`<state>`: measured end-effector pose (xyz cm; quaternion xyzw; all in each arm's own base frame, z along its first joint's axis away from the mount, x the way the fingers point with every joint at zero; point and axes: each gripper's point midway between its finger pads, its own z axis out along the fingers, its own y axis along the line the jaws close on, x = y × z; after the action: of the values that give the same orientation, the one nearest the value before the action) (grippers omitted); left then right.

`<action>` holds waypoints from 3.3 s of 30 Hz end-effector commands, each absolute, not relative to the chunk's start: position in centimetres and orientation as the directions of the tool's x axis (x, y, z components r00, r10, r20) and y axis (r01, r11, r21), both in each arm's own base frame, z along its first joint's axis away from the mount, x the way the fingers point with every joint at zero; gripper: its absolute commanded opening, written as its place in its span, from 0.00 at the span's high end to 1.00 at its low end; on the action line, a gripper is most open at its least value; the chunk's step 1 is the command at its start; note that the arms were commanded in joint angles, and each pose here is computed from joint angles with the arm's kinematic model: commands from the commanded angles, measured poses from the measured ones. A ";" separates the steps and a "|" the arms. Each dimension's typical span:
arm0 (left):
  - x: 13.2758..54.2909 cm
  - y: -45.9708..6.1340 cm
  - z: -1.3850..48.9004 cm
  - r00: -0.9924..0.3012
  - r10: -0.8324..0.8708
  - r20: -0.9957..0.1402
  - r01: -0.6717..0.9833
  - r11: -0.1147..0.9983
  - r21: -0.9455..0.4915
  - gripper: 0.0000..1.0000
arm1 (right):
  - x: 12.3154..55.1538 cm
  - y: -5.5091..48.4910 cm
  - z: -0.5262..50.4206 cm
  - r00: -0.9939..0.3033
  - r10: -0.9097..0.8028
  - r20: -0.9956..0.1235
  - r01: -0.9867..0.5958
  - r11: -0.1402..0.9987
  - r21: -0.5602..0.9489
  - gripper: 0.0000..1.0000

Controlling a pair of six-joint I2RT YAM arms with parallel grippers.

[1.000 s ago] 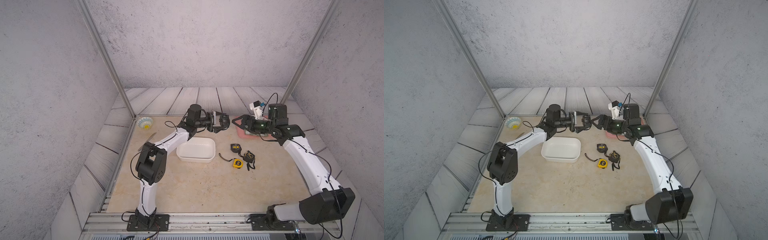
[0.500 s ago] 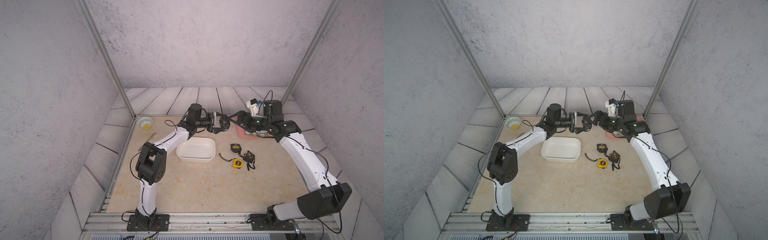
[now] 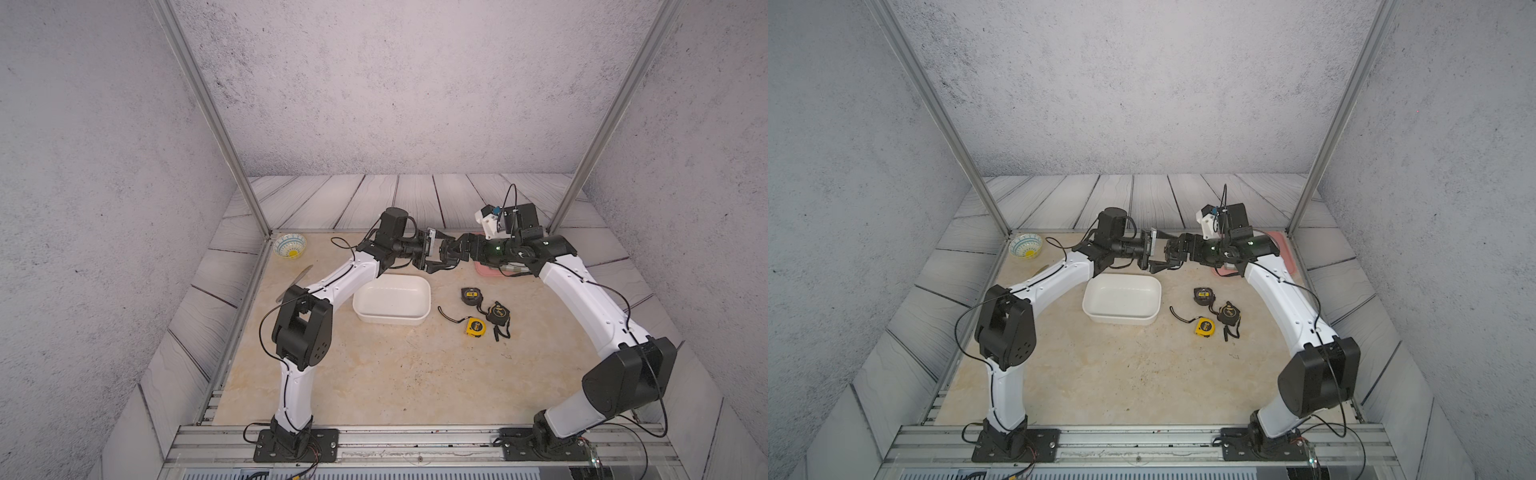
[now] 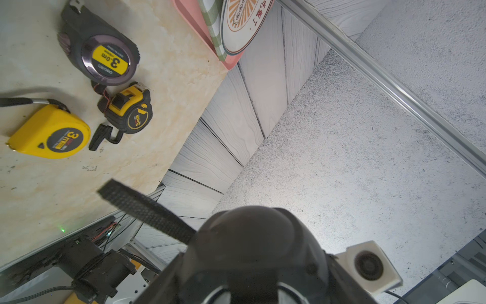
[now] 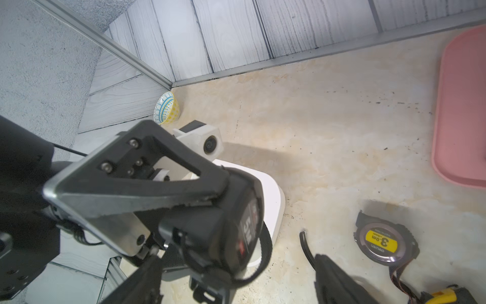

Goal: Take the tape measure out of the storage box
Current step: Place the tape measure at the center of the board.

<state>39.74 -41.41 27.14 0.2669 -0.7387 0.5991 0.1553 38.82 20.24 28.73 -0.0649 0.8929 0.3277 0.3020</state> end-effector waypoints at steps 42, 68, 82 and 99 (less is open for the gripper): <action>41.7 -41.2 31.1 -0.876 -0.140 0.461 -0.465 -0.005 -0.885 0.27 | 39.4 16.0 27.2 -0.757 -0.068 -0.650 -0.252 0.948 0.195 1.00; 44.2 -26.7 29.2 -0.892 -0.426 0.153 -0.317 0.347 -0.883 0.07 | 36.7 10.5 20.2 -0.850 -0.265 -0.455 -0.206 0.963 -0.176 1.00; 42.0 -22.9 30.8 -0.887 -0.461 -0.034 -0.247 0.535 -0.808 0.11 | 32.9 11.8 17.6 -0.862 -0.408 -0.300 -0.235 0.846 -0.478 1.00; 37.2 -20.0 32.6 -0.899 -0.419 -0.131 -0.164 0.597 -0.785 0.13 | 29.5 17.0 11.2 -0.751 -0.647 -0.132 -0.423 0.625 -0.657 1.00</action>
<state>37.91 -20.80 32.95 0.1719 -0.8743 0.4288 -0.1490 28.98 16.93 11.52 -0.2965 0.9007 -0.2702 0.1668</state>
